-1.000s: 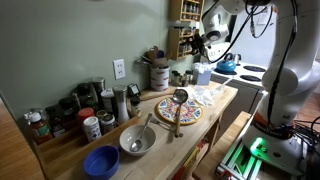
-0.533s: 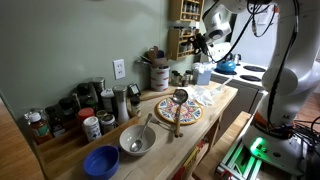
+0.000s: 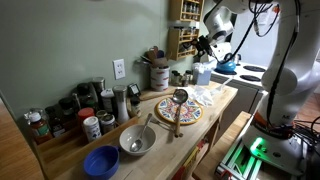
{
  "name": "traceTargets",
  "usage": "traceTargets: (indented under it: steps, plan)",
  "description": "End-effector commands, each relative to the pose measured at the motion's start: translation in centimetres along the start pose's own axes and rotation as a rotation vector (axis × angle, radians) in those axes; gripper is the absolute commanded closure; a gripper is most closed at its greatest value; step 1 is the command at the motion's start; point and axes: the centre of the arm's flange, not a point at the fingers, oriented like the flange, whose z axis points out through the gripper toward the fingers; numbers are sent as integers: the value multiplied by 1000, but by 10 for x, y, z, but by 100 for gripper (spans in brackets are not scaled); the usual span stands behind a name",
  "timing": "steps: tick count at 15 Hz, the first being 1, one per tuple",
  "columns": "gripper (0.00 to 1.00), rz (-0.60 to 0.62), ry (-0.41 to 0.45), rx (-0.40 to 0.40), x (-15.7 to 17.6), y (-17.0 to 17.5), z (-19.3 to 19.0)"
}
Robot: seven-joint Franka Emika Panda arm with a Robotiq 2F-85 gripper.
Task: Remove the spice shaker from the lower shelf, second position to the left and put it on the table
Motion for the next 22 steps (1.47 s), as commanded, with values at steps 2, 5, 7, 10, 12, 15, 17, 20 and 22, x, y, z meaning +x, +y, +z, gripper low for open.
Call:
traceTargets:
  steps: [2,5,7,10,12,15,17,20,22]
  plan:
    - [0,-22,-29,-31,-1,6,-12]
    - [0,-83,-65,-14,8,0,-24]
    - [0,-144,-89,6,16,-7,-36]
    - [0,-307,-122,37,21,-25,-52]
    - [0,-422,-136,27,19,-40,-58]
    - [0,-583,-113,-30,15,-55,-58]
    - [0,-684,-105,-70,12,-61,-56]
    - [0,-837,-73,-116,9,-70,-49]
    - [0,-799,-78,-98,12,-74,-51]
